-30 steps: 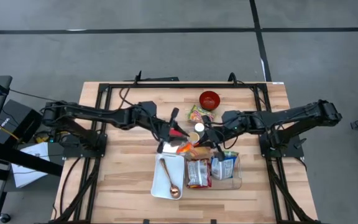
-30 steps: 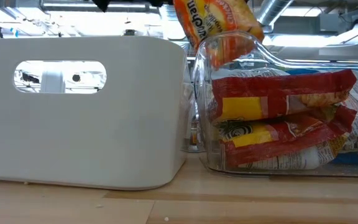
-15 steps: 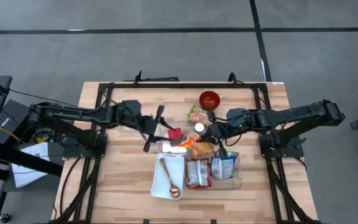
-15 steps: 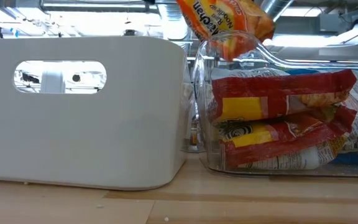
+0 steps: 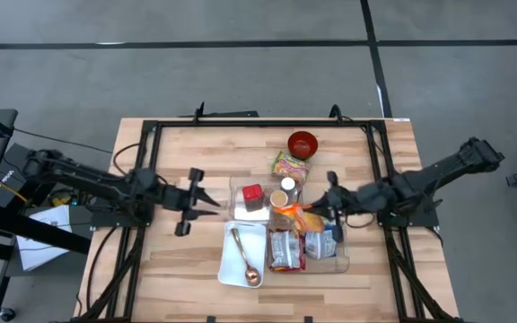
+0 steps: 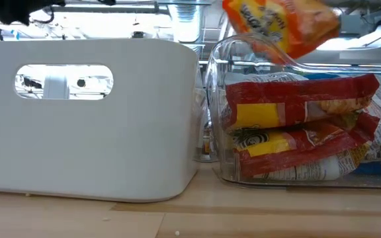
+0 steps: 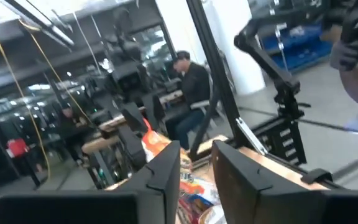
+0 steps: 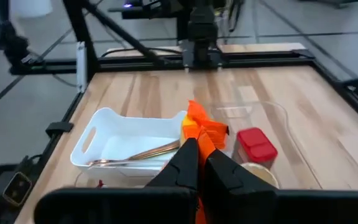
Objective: Pick & Place Food Item
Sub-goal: Put the orange noodle pack into the bottom transparent bin
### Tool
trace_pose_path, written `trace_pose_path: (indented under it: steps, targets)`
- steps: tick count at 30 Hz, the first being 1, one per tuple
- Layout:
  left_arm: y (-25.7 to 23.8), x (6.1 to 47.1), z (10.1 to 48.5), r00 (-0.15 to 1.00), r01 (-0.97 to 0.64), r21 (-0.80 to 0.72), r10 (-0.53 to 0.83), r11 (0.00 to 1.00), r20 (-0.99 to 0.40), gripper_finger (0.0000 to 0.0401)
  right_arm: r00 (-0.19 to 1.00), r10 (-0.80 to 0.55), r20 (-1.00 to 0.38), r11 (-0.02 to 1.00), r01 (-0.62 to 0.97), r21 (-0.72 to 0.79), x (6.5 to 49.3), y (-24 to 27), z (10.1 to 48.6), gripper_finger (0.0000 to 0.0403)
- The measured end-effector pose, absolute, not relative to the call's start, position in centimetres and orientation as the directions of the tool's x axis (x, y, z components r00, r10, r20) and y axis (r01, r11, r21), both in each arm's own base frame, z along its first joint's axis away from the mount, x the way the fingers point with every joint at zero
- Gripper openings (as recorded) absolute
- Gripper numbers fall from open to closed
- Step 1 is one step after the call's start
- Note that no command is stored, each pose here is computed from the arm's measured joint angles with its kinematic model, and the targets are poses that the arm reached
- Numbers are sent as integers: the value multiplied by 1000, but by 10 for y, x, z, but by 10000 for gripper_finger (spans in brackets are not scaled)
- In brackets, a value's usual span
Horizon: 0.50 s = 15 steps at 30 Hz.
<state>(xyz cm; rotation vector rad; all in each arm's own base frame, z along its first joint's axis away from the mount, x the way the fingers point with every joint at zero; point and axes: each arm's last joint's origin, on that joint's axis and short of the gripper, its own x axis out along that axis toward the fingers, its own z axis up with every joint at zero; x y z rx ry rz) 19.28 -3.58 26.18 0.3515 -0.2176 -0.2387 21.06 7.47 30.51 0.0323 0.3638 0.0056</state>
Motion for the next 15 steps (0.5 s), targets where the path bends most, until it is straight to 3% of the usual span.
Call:
trace_pose_path:
  steps: [4, 9, 15]
  targets:
    - [-33, 178, 261, 936, 166, 361, -261, 918, 236, 71, 955, -27, -296, 997, 45, 57, 191, 88, 297, 0]
    - [-32, 172, 260, 933, 175, 320, -260, 931, 247, 62, 979, 25, -204, 993, -2, 116, 170, 104, 287, 0]
    - [-32, 174, 257, 937, 189, 294, -261, 937, 232, 55, 975, -15, -220, 984, 54, 173, 153, 116, 257, 0]
